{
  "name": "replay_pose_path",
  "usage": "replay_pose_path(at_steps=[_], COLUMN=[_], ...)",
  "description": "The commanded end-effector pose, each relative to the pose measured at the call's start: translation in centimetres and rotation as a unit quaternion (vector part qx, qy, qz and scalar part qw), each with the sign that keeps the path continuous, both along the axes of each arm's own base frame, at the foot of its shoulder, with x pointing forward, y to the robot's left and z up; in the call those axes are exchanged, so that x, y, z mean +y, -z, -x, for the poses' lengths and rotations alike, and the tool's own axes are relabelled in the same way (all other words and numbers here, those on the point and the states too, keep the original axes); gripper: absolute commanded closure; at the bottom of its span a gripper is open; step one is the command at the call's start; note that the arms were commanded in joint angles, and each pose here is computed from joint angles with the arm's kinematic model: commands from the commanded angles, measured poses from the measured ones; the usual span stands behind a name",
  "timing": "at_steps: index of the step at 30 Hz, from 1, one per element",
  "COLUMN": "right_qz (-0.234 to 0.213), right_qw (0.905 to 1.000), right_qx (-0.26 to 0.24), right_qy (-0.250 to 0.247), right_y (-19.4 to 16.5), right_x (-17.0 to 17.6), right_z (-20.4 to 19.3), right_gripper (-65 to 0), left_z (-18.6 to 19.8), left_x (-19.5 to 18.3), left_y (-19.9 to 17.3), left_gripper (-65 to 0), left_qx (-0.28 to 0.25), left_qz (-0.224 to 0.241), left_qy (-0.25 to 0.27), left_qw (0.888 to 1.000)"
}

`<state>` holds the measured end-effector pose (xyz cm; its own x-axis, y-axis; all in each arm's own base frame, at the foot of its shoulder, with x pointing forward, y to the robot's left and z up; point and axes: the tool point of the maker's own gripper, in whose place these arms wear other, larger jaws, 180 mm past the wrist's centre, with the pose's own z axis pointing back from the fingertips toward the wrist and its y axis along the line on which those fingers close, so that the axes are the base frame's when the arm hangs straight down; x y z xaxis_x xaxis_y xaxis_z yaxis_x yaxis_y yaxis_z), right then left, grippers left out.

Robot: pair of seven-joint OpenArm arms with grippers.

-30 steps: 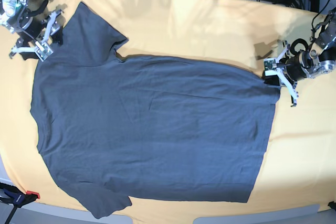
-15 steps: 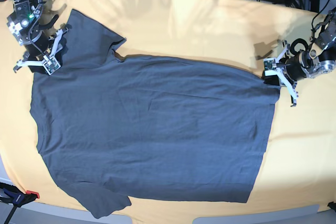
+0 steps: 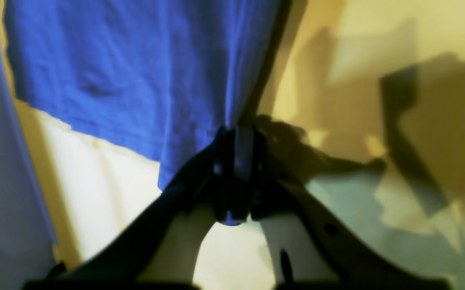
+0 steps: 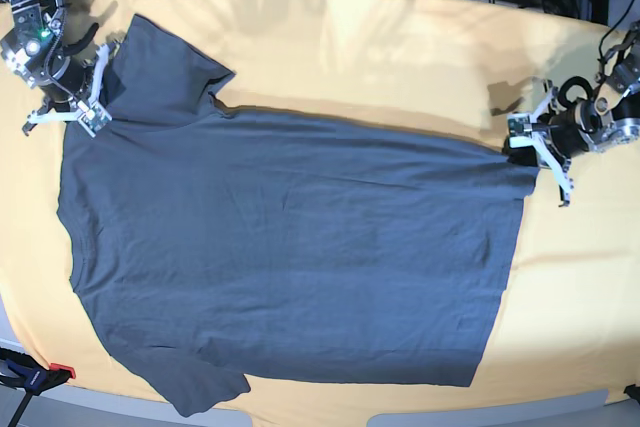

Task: Fold the T-shirt properly
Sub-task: 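Close both grippers on the shirt's shoulder edges, then pull both grippers back, dragging the shirt toward the robot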

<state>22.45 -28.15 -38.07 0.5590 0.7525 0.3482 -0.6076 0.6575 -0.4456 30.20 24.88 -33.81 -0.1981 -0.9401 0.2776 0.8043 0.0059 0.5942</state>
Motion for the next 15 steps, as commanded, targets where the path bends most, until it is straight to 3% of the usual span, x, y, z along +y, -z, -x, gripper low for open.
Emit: replay_pose_path(at_steps=[1,11,15], right_qz=[0.019,-0.033,-0.024], right_qw=[0.9997,0.9991,0.9996], right_qx=[-0.013,-0.026,-0.015], right_qy=[0.0,-0.002,-0.001], right_y=[-1.5,-5.3,-5.4], right_x=[-0.9,-1.0,-2.0], right_z=[-0.5,0.2,1.1], right_gripper=[0.0,0.0,0.0], left_z=[-1.1,0.0,0.2], left_x=[0.8,-2.2,-2.4], left_y=[-2.1,-5.6,-6.1], left_gripper=[0.0,0.0,0.0], left_qx=[-0.026,-0.035,-0.038], left_qz=[-0.009,0.019,0.017], left_qy=[0.001,0.043,0.052], left_qw=[1.0,0.998,0.998])
